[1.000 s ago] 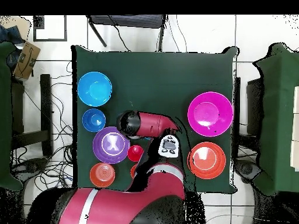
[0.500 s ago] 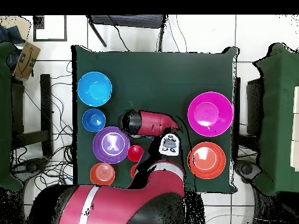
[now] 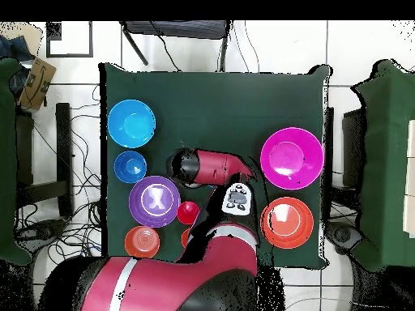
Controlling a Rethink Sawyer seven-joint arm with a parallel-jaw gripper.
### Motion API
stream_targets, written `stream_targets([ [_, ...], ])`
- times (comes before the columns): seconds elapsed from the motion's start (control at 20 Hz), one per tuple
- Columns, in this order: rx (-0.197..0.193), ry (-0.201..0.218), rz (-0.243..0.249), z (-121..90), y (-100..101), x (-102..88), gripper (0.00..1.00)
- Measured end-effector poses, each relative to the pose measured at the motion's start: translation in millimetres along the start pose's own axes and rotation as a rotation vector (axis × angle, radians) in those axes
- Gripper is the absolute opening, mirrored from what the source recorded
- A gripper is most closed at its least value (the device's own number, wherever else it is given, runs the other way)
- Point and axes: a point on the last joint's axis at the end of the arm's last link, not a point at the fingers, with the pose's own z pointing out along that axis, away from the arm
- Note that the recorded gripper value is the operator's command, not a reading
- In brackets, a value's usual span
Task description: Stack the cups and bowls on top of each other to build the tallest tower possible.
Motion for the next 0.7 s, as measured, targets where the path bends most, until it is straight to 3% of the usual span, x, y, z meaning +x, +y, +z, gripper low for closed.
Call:
stream_targets([
  [0.45,-0.001,-0.041,0.002,-16,0,-27.4,0.0],
  [0.7,-0.004,-0.037,0.008,-41,-3,-32.9,0.0],
])
